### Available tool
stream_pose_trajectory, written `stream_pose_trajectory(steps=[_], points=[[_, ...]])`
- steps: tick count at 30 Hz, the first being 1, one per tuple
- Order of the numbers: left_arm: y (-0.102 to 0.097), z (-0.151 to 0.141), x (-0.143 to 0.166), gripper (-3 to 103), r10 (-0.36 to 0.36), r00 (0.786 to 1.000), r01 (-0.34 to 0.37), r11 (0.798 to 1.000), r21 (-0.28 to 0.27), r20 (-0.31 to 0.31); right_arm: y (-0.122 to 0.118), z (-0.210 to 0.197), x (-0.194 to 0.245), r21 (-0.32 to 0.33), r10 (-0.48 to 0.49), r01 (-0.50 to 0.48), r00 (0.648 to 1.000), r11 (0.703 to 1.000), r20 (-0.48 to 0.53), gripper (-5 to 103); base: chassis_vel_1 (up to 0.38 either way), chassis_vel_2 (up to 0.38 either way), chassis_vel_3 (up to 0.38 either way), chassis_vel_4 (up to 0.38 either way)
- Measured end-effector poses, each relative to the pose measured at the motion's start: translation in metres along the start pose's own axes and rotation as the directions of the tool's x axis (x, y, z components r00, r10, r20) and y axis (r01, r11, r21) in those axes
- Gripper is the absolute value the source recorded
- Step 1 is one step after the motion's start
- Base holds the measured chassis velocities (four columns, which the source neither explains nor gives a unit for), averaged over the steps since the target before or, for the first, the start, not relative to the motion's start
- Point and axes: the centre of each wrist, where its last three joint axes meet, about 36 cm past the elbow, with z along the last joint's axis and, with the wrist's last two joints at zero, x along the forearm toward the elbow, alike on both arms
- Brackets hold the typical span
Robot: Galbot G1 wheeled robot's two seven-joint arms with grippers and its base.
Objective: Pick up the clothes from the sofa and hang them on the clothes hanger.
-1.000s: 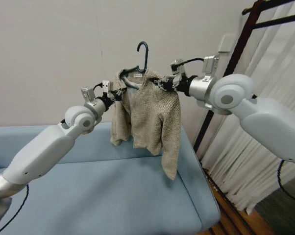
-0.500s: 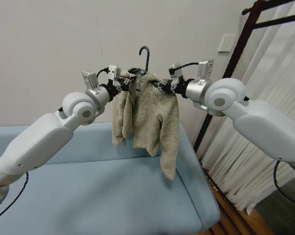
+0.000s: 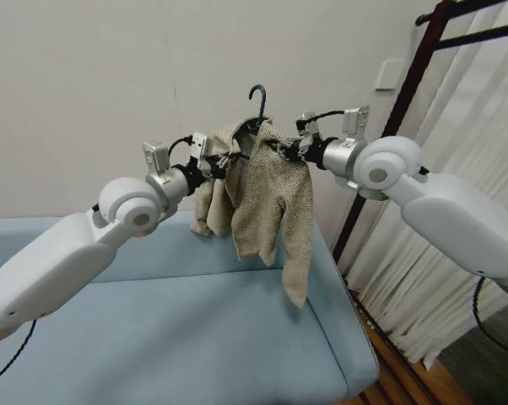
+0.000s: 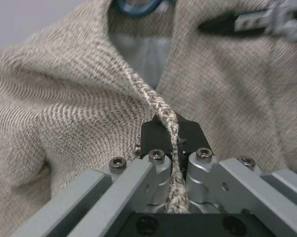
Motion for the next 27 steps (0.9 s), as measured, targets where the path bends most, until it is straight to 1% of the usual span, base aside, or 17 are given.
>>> stream_pose_trajectory(steps=[1,4,5,6,8,9,11,12,15,17,21,22,23,24,27], points=[[0.0,0.0,0.0,2,0.0,1.0,0.0,1.0,0.0,0.0,0.0,0.0,0.0,0.0,0.0,0.0,1.0,1.0,0.0,10,0.0,0.0,0.0,0.0],[0.007,0.008,0.005,0,-0.024,0.999,0.024,1.0,-0.015,-0.033,0.005,-0.007,0.004,0.002,-0.022,0.022,1.0,1.0,0.002,10,0.0,0.0,0.0,0.0],[0.009,0.009,0.005,5,-0.028,0.999,0.028,0.999,-0.017,-0.037,0.007,-0.009,0.005,0.001,-0.027,0.027,1.0,1.0,0.004,10,0.0,0.0,0.0,0.0],[0.009,0.009,0.005,5,-0.028,0.999,0.028,0.999,-0.017,-0.037,0.007,-0.009,0.005,0.001,-0.027,0.027,1.0,1.0,0.004,10,0.0,0.0,0.0,0.0],[0.01,0.011,0.003,15,-0.034,0.999,0.034,0.999,-0.019,-0.037,0.009,-0.012,0.006,0.001,-0.032,0.032,0.999,0.999,0.007,10,0.0,0.0,0.0,0.0],[0.01,0.011,0.002,15,-0.034,0.999,0.033,0.999,-0.019,-0.035,0.01,-0.014,0.007,0.0,-0.035,0.035,0.999,0.999,0.008,10,0.0,0.0,0.0,0.0],[0.008,0.012,0.001,26,-0.036,0.999,0.036,0.999,-0.02,-0.036,0.012,-0.018,0.012,-0.001,-0.041,0.041,0.999,0.999,0.009,10,0.0,0.0,0.0,0.0],[0.008,0.012,0.001,26,-0.036,0.999,0.036,0.999,-0.02,-0.036,0.012,-0.018,0.012,-0.001,-0.041,0.041,0.999,0.999,0.009,10,0.0,0.0,0.0,0.0],[0.005,0.016,0.003,43,-0.033,0.998,0.032,0.999,-0.024,-0.054,0.012,-0.025,0.019,-0.005,-0.043,0.044,0.999,0.999,0.012,10,0.0,0.0,0.0,0.0],[0.005,0.018,0.004,43,-0.033,0.998,0.032,0.999,-0.025,-0.06,0.012,-0.027,0.02,-0.006,-0.042,0.043,0.999,0.999,0.013,10,0.0,0.0,0.0,0.0],[0.004,0.02,0.011,64,-0.037,0.997,0.035,0.999,-0.028,-0.069,0.013,-0.031,0.023,-0.006,-0.048,0.048,0.999,0.999,0.018,10,0.0,0.0,0.0,0.0],[0.004,0.02,0.011,64,-0.037,0.997,0.035,0.999,-0.028,-0.069,0.013,-0.031,0.023,-0.006,-0.048,0.048,0.999,0.999,0.018,10,0.0,0.0,0.0,0.0],[0.004,0.021,0.013,70,-0.039,0.997,0.037,0.999,-0.03,-0.071,0.014,-0.031,0.022,-0.006,-0.05,0.05,0.999,0.999,0.019,10,0.0,0.0,0.0,0.0],[0.004,0.021,0.014,70,-0.04,0.997,0.038,0.999,-0.031,-0.073,0.014,-0.032,0.022,-0.006,-0.051,0.052,0.998,0.999,0.019,10,0.0,0.0,0.0,0.0],[0.004,0.021,0.024,86,-0.035,0.997,0.032,0.999,-0.037,-0.075,0.015,-0.034,0.022,-0.001,-0.054,0.054,0.998,0.999,0.024,10,0.0,0.0,0.0,0.0]])
